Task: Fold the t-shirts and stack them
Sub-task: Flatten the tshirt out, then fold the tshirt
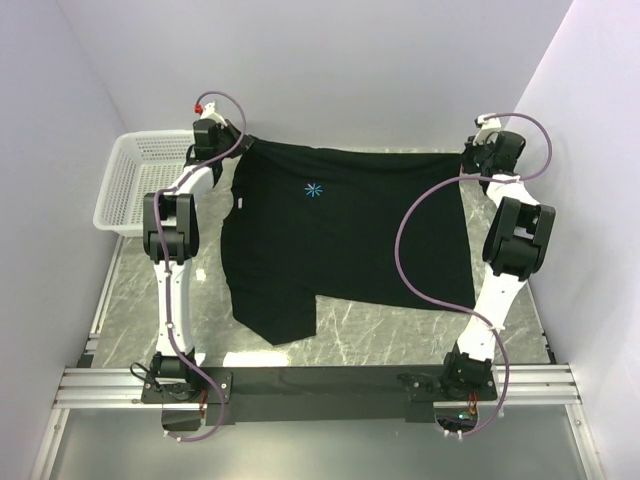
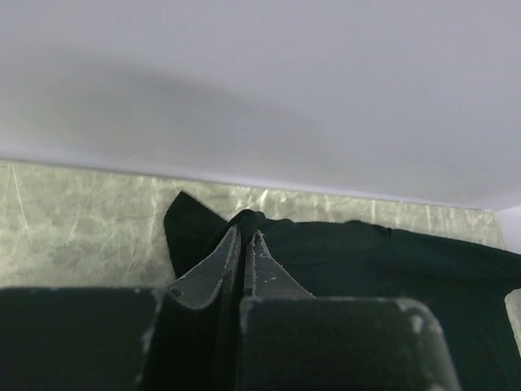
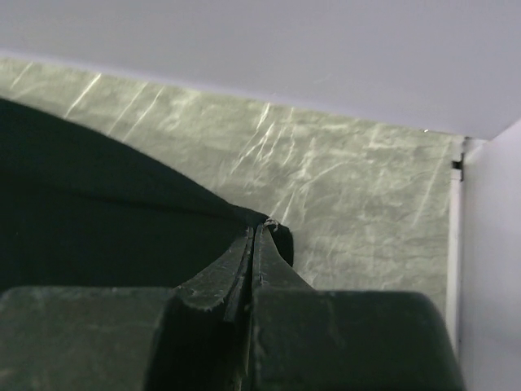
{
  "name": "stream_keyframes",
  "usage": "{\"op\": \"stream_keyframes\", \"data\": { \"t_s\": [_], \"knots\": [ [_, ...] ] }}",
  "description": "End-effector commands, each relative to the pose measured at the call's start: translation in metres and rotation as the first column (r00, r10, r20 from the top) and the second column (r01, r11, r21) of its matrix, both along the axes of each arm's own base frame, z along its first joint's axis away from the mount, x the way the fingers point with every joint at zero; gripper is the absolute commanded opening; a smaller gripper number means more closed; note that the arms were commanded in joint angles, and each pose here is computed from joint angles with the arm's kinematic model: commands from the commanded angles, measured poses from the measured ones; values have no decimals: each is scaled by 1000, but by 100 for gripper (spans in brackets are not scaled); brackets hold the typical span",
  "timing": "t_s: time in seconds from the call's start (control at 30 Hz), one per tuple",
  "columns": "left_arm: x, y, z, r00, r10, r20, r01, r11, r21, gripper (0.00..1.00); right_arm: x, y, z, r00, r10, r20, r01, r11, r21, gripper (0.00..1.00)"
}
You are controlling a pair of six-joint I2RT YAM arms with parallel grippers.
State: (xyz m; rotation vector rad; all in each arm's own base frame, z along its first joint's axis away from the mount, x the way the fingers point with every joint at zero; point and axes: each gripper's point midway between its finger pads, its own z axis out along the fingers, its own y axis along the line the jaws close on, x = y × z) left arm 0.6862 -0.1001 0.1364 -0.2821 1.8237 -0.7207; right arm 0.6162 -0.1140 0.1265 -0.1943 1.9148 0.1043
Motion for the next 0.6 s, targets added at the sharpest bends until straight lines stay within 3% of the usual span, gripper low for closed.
{"op": "stream_keyframes", "data": {
  "t_s": [0.0,0.23,0.57],
  "knots": [
    [7,2,15,999,-7,41,8,1000,-8,6,6,-3,26,997,44,62,-41,998,-43,0],
    [1,2,5,1000,-8,9,8,1000,-11,7,0,-7,26,997,39,65,-38,999,-15,0],
    [-10,3,22,998,-19,54,19,1000,-1,6,-16,-14,18,998,51,29,-50,999,-12,0]
  ]
}}
